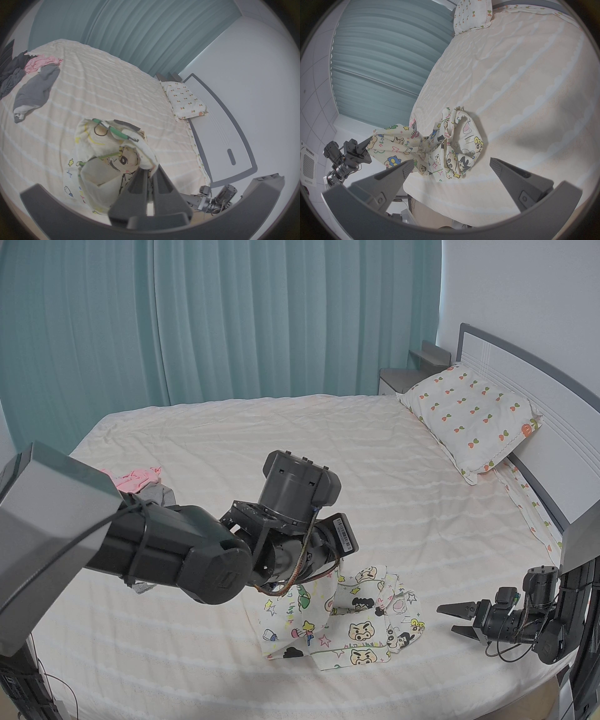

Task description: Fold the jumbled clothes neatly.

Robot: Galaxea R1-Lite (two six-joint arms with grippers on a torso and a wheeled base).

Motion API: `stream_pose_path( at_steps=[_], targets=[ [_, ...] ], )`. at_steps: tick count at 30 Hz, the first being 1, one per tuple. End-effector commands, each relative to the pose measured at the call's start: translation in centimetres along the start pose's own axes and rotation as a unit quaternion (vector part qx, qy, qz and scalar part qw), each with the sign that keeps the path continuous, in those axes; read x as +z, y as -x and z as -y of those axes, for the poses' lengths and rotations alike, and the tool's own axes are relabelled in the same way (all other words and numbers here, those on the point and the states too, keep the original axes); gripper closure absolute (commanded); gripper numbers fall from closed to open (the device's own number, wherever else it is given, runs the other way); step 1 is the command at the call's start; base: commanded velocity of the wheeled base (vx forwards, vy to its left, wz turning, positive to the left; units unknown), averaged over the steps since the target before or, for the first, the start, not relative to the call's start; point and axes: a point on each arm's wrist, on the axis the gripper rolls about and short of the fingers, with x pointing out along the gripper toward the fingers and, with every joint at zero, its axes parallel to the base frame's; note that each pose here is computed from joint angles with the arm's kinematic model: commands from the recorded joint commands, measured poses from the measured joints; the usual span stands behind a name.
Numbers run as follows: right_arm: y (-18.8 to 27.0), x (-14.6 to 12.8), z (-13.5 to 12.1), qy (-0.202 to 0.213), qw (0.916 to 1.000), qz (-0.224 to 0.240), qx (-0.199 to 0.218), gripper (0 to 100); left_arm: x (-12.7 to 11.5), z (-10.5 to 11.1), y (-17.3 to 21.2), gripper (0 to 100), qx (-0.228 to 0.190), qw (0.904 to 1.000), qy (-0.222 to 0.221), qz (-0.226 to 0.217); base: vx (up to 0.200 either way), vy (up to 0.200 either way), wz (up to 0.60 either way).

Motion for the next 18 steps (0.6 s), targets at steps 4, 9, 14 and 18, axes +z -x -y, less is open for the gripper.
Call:
stream_pose_path(
  at_steps=[4,9,14,18],
  targets=[
    [0.01,0.12,-0.13,0.004,1.0,0.004,0.004,0,-0.01,1.0,-0.4,100,-0.018,0.9998,-0.001,0.001,0.0,0.0,0.0],
    [0.03,0.13,-0.16,0.005,1.0,0.005,0.005,0,-0.03,1.07,-0.34,0,-0.028,0.9996,-0.001,-0.01,0.0,0.0,0.0],
    [0.03,0.14,-0.16,0.005,1.0,0.005,0.004,0,-0.01,1.11,-0.29,0,-0.033,0.9994,0.0,-0.014,0.0,0.0,0.0],
    [0.03,0.13,-0.16,0.005,1.0,0.005,0.005,0,-0.01,1.12,-0.39,0,-0.032,0.9994,0.0,-0.01,0.0,0.0,0.0]
  ],
)
